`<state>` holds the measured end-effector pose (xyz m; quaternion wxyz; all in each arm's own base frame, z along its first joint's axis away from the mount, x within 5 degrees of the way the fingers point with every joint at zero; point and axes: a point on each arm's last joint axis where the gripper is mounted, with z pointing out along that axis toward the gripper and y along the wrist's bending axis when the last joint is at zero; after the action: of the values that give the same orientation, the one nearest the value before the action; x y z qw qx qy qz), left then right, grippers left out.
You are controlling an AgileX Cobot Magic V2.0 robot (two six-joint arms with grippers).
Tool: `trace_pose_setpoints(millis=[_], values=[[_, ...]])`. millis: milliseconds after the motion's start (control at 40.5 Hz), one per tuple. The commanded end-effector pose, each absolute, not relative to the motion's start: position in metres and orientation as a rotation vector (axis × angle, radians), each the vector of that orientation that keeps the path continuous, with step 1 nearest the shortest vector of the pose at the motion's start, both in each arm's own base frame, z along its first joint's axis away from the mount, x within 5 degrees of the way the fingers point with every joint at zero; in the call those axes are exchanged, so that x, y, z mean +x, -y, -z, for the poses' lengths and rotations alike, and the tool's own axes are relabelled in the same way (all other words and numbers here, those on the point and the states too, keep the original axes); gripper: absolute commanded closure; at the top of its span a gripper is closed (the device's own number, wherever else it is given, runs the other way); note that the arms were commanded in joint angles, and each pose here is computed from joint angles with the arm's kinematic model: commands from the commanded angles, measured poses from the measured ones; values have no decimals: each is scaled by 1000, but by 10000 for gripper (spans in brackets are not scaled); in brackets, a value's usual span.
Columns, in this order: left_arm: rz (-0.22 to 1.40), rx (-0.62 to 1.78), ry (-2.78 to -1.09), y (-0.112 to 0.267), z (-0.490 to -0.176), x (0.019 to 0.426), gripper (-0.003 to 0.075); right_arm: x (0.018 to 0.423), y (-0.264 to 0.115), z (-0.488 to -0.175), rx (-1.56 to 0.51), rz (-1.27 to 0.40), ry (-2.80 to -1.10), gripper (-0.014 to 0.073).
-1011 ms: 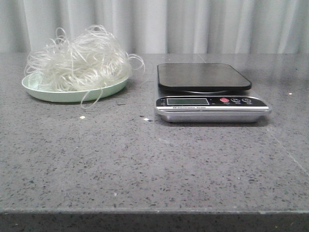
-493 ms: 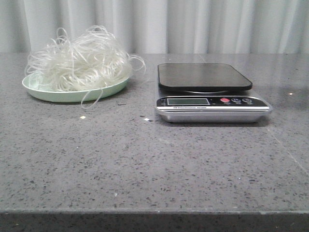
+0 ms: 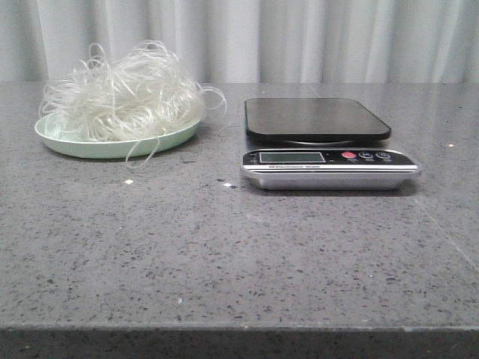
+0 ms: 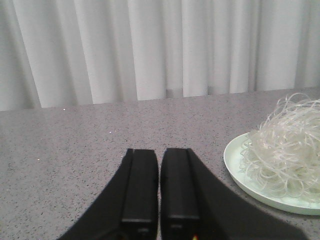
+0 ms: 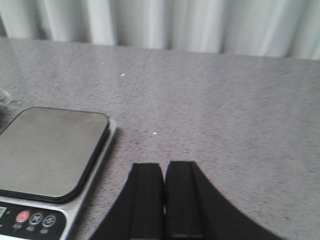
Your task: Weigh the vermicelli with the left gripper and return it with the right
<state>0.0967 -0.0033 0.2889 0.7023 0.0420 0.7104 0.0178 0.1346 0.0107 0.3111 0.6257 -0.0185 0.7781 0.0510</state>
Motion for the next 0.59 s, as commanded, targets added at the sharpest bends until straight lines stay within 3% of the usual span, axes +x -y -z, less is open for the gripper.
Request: trace_pose_setpoints(millis=[0, 271, 567], values=[[-43, 57, -1493, 1, -304, 96, 583, 118, -3, -320, 14, -60, -1626, 442], [-43, 57, -1493, 1, -304, 96, 583, 83, -1, -300, 26, -45, -1513, 442], [-42, 57, -1495, 1, -304, 96, 583, 79, -1, -298, 25, -45, -1502, 445]])
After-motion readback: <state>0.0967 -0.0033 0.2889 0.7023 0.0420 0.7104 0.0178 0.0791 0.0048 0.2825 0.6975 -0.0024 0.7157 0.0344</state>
